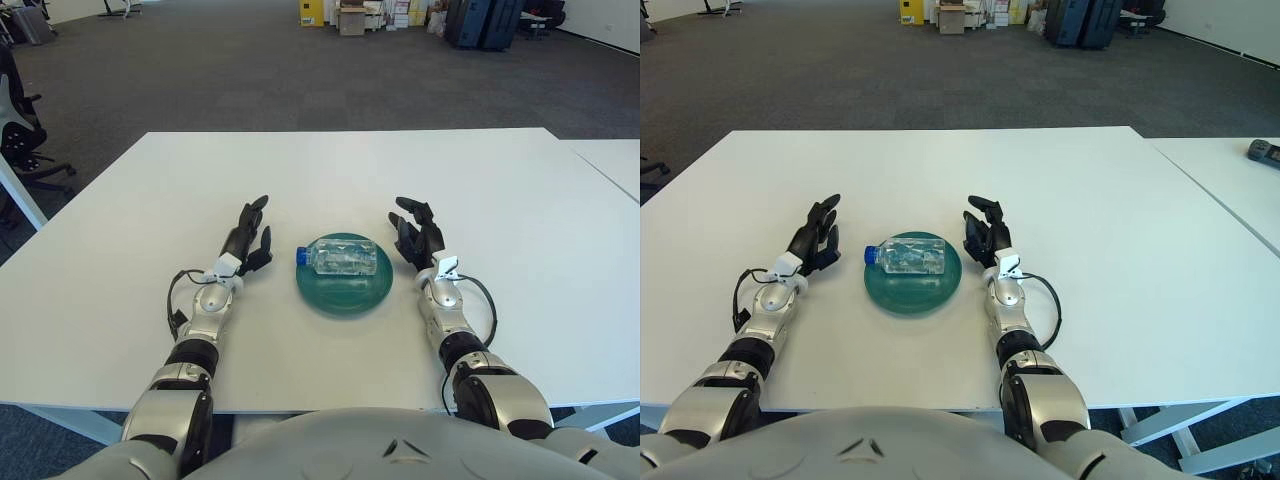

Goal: Put the bottle into the plate.

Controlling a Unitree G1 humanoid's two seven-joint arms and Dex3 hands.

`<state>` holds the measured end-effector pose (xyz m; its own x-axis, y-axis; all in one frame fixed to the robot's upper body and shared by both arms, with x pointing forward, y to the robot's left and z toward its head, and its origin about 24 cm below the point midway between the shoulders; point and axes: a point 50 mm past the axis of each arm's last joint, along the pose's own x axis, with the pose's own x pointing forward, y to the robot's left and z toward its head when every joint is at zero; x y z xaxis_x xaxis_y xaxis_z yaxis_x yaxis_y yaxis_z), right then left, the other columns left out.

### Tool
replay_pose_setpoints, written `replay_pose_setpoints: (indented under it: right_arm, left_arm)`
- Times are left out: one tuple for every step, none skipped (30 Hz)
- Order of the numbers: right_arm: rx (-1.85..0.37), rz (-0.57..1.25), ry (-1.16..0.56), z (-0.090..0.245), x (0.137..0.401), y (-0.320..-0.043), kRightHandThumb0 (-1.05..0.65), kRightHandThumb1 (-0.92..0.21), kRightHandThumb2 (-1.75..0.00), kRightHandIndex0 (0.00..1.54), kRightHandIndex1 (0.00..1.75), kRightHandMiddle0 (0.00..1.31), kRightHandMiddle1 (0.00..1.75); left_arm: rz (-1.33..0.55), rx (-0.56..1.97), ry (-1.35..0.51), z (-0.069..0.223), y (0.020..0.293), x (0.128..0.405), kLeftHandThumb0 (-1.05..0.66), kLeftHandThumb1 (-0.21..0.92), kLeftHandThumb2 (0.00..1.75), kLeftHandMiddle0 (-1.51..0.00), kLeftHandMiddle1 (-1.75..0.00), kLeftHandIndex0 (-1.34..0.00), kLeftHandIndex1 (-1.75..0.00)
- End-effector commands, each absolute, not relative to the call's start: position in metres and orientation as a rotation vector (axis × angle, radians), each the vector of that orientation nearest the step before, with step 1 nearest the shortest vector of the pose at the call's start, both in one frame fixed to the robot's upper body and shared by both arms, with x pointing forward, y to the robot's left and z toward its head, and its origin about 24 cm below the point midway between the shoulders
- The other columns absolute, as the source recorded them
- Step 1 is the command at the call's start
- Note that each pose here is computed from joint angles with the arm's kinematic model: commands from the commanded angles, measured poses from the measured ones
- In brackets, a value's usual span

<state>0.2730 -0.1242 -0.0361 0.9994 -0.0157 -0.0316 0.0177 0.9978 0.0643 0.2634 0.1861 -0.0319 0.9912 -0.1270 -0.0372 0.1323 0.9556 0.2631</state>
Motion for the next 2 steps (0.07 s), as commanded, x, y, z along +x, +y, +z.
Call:
replay_pose_setpoints:
  right_arm:
    - [0.098, -0.053, 0.186, -0.0668, 0.2452, -0.1252, -0.64, -0.92, -0.71, 0.56, 0.02, 0.08, 0.95]
    - [0.098, -0.054, 0.186, -0.0667, 0.2452, -0.1254, -0.64, -0.92, -0.71, 0.56, 0.02, 0.08, 0.95]
  left_arm:
    - [-0.141, 0.294, 0.002, -0.0278, 0.1862, 0.2697, -0.95, 0.92, 0.88, -0.16, 0.00, 0.00, -0.37]
    - [-0.142, 0.294, 0.004, -0.0284, 0.1858, 0.2695, -0.95, 0.92, 0.88, -0.16, 0.00, 0.00, -0.37]
